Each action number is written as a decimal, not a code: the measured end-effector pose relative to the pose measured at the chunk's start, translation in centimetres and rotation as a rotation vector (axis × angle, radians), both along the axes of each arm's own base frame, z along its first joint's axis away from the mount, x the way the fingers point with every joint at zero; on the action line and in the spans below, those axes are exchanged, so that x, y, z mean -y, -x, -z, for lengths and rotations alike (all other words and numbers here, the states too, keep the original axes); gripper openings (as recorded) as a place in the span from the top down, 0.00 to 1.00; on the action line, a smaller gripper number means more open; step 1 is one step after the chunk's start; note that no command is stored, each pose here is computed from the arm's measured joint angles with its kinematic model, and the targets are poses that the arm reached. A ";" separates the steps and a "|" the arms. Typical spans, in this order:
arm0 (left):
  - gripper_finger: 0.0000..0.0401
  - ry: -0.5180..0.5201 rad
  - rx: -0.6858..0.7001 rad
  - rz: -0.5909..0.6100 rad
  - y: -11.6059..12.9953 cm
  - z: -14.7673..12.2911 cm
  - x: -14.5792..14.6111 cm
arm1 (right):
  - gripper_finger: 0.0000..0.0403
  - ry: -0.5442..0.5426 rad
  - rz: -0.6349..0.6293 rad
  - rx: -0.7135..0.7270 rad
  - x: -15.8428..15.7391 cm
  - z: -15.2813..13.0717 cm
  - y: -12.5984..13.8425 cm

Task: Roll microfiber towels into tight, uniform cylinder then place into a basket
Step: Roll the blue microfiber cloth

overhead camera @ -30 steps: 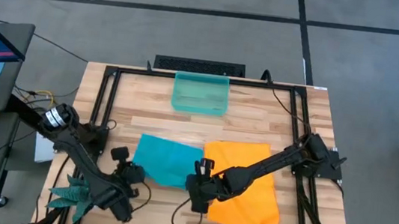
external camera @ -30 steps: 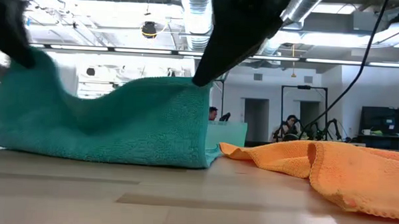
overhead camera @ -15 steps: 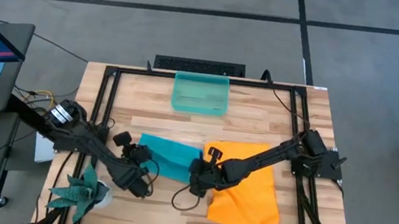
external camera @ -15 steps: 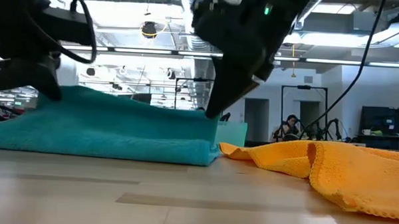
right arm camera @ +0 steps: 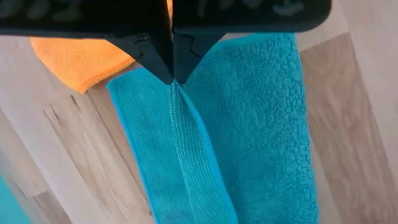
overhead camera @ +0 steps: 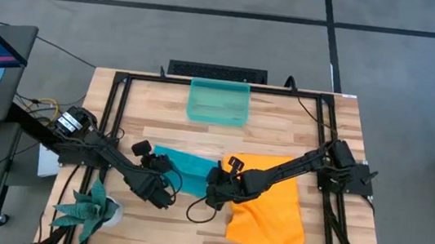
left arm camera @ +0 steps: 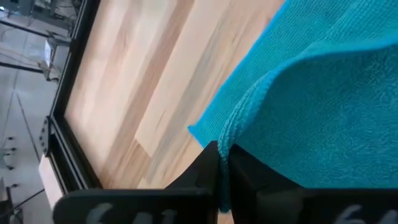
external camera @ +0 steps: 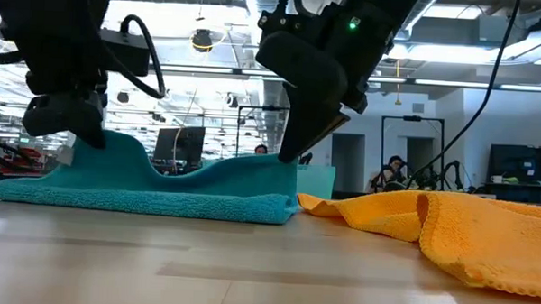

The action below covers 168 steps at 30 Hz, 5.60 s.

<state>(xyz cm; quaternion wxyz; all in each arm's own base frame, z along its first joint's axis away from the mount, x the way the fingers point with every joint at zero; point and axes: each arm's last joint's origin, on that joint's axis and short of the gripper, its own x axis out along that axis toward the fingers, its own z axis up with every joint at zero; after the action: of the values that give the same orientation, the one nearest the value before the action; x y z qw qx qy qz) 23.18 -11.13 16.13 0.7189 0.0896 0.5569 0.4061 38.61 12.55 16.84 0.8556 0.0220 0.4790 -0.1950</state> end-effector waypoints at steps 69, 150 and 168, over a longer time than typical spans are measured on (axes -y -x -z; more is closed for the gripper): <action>0.71 0.092 0.176 0.279 -2.5 0.6 2.8 | 0.69 0.120 -0.034 -0.295 1.2 -1.1 1.9; 0.72 0.194 0.386 0.491 -9.0 5.3 -0.5 | 0.70 0.163 0.020 -0.353 1.4 -1.1 2.8; 0.72 0.300 0.113 0.778 -6.3 5.7 3.1 | 0.70 0.141 0.067 -0.328 0.9 -1.1 3.0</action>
<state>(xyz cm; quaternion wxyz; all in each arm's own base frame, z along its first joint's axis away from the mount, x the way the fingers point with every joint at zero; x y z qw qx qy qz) 29.53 -14.22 10.46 0.8532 0.1651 0.4942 0.0229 35.61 11.66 17.95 0.7584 -0.0543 0.5962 -0.2578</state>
